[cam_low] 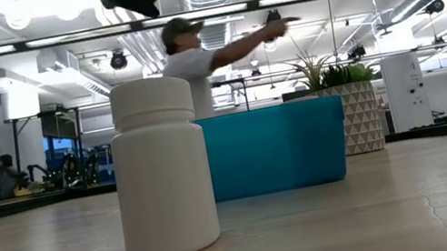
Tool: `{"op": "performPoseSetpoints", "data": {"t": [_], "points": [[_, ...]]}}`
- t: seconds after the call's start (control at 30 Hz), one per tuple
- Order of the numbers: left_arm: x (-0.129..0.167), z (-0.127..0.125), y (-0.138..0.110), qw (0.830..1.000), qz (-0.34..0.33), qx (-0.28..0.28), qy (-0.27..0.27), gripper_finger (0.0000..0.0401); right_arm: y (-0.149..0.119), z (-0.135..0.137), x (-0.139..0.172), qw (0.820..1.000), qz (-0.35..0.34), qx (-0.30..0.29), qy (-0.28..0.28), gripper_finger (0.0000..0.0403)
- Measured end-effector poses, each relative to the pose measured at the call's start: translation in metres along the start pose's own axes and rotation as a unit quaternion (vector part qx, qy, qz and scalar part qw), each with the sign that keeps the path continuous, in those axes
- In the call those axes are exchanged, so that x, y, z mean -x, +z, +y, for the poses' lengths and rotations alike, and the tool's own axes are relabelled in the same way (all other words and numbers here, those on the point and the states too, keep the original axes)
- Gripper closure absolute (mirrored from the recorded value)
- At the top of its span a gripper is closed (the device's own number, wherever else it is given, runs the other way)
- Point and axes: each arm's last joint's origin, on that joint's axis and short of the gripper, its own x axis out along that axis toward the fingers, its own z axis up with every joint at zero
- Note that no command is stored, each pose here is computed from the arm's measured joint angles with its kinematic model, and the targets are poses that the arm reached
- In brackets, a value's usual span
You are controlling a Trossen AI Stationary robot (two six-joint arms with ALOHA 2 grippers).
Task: Pick and place pill bottles into a basket
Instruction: Put the white pill bottle into the blue bin
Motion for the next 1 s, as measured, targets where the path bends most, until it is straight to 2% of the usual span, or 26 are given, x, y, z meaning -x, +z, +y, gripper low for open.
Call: {"op": "performPoseSetpoints", "data": {"t": [0.07, 0.17, 0.33, 0.47, 0.63, 0.83, 1.0], "points": [[0.002, 0.004, 0.000, 1.000, 0.005, 0.004, -0.030, 0.0225, 0.006, -0.003, -0.008, 1.000, 0.001, -0.004, 0.012, 0.0236], [0.009, 0.003, 0.000, 0.999, -0.003, 0.013, -0.047, 0.0225, 0.023, -0.008, -0.019, 0.999, -0.013, -0.015, 0.036, 0.0236], [0.025, -0.008, -0.004, 0.995, -0.014, 0.075, -0.072, 0.0225, 0.055, -0.020, -0.040, 0.998, -0.005, -0.008, 0.061, 0.0237], [0.039, -0.017, -0.006, 0.987, -0.026, 0.128, -0.090, 0.0225, 0.075, -0.030, -0.057, 0.999, 0.015, -0.001, 0.051, 0.0237], [0.053, -0.033, -0.012, 0.981, -0.044, 0.166, -0.095, 0.0225, 0.095, -0.034, -0.082, 0.994, 0.064, 0.012, 0.091, 0.0236], [0.062, -0.049, -0.018, 0.979, -0.060, 0.176, -0.082, 0.0225, 0.118, -0.035, -0.103, 0.993, 0.100, 0.023, 0.060, 0.0233], [0.060, -0.058, -0.020, 0.980, -0.057, 0.175, -0.080, 0.0225, 0.138, -0.031, -0.127, 0.988, 0.148, 0.032, 0.026, 0.0202]]}}
